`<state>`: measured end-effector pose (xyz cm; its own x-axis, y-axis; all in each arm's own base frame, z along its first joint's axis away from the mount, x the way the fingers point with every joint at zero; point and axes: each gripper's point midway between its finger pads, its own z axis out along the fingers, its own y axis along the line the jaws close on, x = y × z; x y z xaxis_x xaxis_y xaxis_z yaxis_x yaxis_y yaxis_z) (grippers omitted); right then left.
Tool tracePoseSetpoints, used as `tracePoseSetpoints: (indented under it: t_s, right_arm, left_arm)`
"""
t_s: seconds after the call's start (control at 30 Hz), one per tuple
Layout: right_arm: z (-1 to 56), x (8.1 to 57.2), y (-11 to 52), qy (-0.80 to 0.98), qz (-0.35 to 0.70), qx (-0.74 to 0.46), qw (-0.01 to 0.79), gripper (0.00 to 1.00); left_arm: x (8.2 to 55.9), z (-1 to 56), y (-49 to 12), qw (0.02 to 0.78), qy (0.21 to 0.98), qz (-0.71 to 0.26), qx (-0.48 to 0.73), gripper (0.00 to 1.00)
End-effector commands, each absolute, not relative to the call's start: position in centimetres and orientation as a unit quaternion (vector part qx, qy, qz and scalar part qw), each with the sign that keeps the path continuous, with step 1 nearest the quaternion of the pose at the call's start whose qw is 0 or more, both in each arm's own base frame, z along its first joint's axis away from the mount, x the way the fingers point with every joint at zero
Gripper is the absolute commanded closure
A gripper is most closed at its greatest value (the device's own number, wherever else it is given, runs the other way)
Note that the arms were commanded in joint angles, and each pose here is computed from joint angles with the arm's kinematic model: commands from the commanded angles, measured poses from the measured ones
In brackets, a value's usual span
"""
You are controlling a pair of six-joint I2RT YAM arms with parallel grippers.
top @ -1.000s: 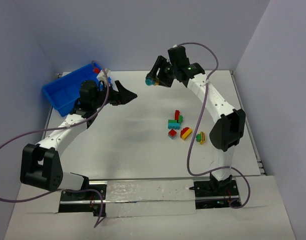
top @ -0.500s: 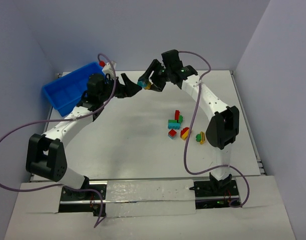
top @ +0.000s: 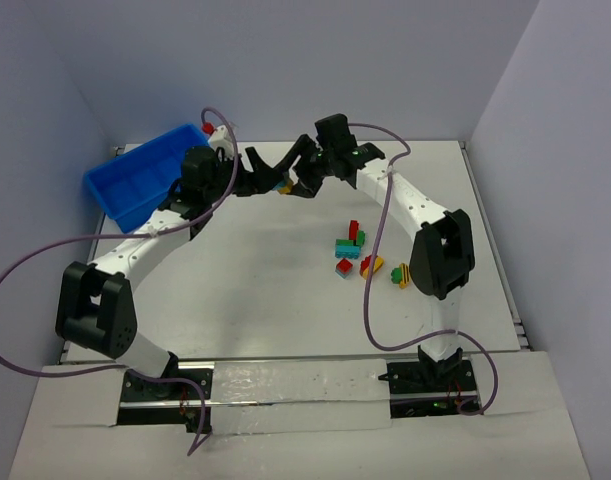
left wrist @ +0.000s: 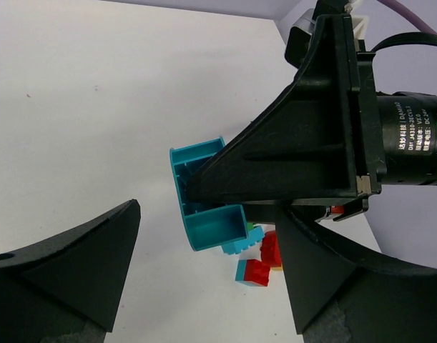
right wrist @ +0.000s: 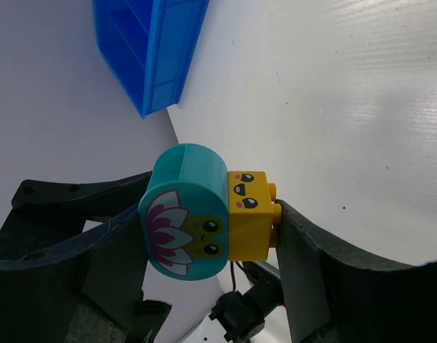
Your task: Sort the legos into containers by color
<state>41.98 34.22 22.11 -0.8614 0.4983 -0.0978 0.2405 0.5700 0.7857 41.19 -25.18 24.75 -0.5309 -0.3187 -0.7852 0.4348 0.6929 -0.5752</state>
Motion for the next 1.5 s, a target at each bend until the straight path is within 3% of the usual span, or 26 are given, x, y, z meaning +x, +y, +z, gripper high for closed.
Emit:
tracePoseSetpoints:
  t_s: [0.0, 0.27, 0.7, 0.83, 0.9, 0.93, 0.97, 1.03, 1.27, 1.37, 1.47]
  right_arm:
    - [25.6, 40.8, 35.7, 0.852, 0.460, 0.197, 0.156, 0.61]
    - [26.0, 40.1, 36.0, 0.849, 0.468, 0.197, 0.145, 0.61]
    - [26.5, 39.3, 36.5, 0.845, 0.481, 0.193, 0.132, 0.57]
    - [26.8, 39.0, 36.7, 0.844, 0.484, 0.188, 0.132, 0.48]
    - [26.9, 38.9, 36.7, 0.844, 0.485, 0.187, 0.134, 0.33]
    - [26.9, 38.9, 36.6, 0.844, 0.485, 0.187, 0.134, 0.20]
    - [26.9, 39.0, 36.5, 0.843, 0.484, 0.188, 0.137, 0.18]
    - [27.1, 39.1, 36.3, 0.843, 0.483, 0.184, 0.147, 0.00]
    - [30.0, 42.4, 32.5, 0.836, 0.463, 0.116, 0.272, 0.00]
    - [32.6, 42.8, 30.9, 0.813, 0.475, 0.027, 0.334, 0.00]
    - [34.6, 39.8, 31.8, 0.758, 0.537, -0.117, 0.350, 0.00]
  left_arm:
    - [42.1, 27.1, -25.7, 0.512, 0.767, -0.383, 0.044, 0.17]
    - [42.4, 26.3, -25.6, 0.514, 0.779, -0.359, 0.034, 0.20]
    - [43.5, 25.0, -24.5, 0.513, 0.795, -0.325, 0.002, 0.42]
    - [43.3, 24.7, -24.4, 0.509, 0.798, -0.323, -0.003, 0.51]
    - [43.2, 24.7, -24.3, 0.508, 0.798, -0.323, -0.002, 0.63]
    - [43.1, 24.9, -24.3, 0.509, 0.797, -0.324, -0.002, 0.71]
    - [43.0, 24.9, -24.2, 0.508, 0.798, -0.324, -0.002, 0.81]
    - [42.6, 25.5, -23.9, 0.506, 0.795, -0.334, -0.002, 0.99]
    - [38.1, 29.2, -24.2, 0.453, 0.776, -0.437, 0.036, 1.00]
    - [35.8, 31.0, -23.3, 0.436, 0.754, -0.488, 0.061, 1.00]
    - [34.4, 32.0, -21.3, 0.423, 0.730, -0.532, 0.072, 1.00]
